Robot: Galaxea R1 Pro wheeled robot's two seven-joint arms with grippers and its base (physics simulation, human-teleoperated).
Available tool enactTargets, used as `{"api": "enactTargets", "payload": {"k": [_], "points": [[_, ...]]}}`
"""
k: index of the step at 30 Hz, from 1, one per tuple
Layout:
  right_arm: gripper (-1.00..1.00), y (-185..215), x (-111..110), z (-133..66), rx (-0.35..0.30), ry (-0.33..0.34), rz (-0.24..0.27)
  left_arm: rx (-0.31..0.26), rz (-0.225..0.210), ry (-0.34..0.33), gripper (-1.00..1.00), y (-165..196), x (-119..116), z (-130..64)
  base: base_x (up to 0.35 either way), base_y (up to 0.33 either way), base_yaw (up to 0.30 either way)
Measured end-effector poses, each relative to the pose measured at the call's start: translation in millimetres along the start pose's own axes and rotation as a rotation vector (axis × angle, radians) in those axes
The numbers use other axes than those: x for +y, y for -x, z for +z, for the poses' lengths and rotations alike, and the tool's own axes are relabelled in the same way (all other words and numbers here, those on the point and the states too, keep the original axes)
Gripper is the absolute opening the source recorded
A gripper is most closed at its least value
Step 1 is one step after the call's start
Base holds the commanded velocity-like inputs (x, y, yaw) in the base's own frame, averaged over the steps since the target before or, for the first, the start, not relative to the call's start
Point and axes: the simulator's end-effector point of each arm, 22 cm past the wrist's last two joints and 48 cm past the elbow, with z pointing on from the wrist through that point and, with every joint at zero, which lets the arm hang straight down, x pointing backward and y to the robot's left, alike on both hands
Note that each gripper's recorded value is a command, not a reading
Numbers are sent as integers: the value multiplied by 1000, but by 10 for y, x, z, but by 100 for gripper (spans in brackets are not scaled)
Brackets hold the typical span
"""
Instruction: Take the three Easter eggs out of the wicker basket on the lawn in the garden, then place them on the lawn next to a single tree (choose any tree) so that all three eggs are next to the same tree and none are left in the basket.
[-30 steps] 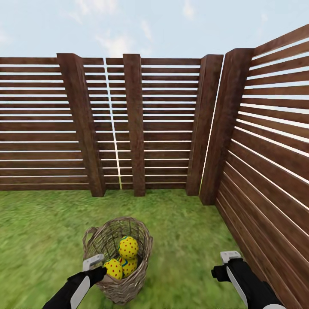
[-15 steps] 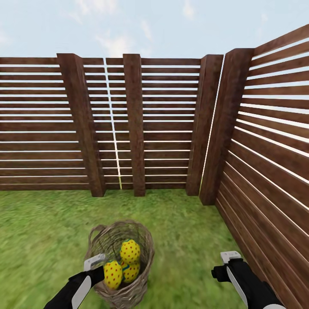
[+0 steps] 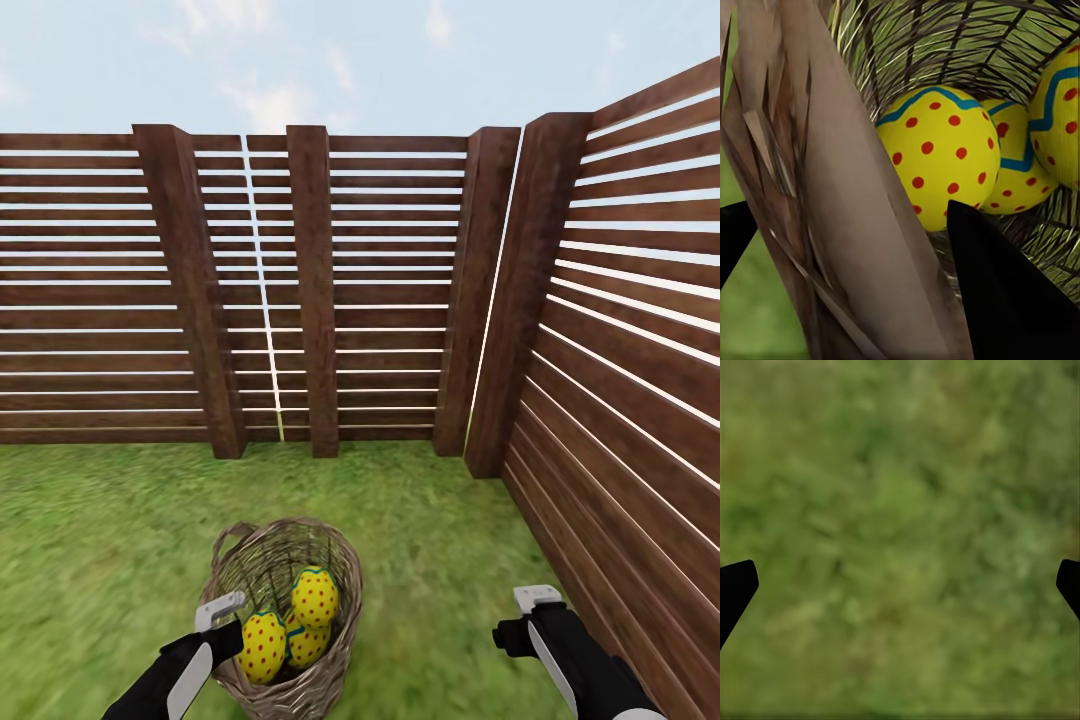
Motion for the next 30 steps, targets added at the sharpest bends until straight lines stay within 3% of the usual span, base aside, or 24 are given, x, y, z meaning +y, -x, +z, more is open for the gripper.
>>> {"api": "enactTargets", "payload": {"k": [8, 17, 22, 30], "points": [[100, -1, 7, 0, 0, 1, 0, 0, 2, 0, -100, 0, -3, 0, 0, 0, 0], [100, 117, -14, -159, 0, 1, -3, 4, 4, 0, -100, 115, -51, -141, 0, 0, 0], [100, 275, -31, -249, -43, 1, -3, 5, 4, 0, -100, 187, -74, -219, 0, 0, 10], [100, 434, 5, -392, -70, 6, -7, 5, 4, 0, -100, 300, -109, -345, 0, 0, 271]]}}
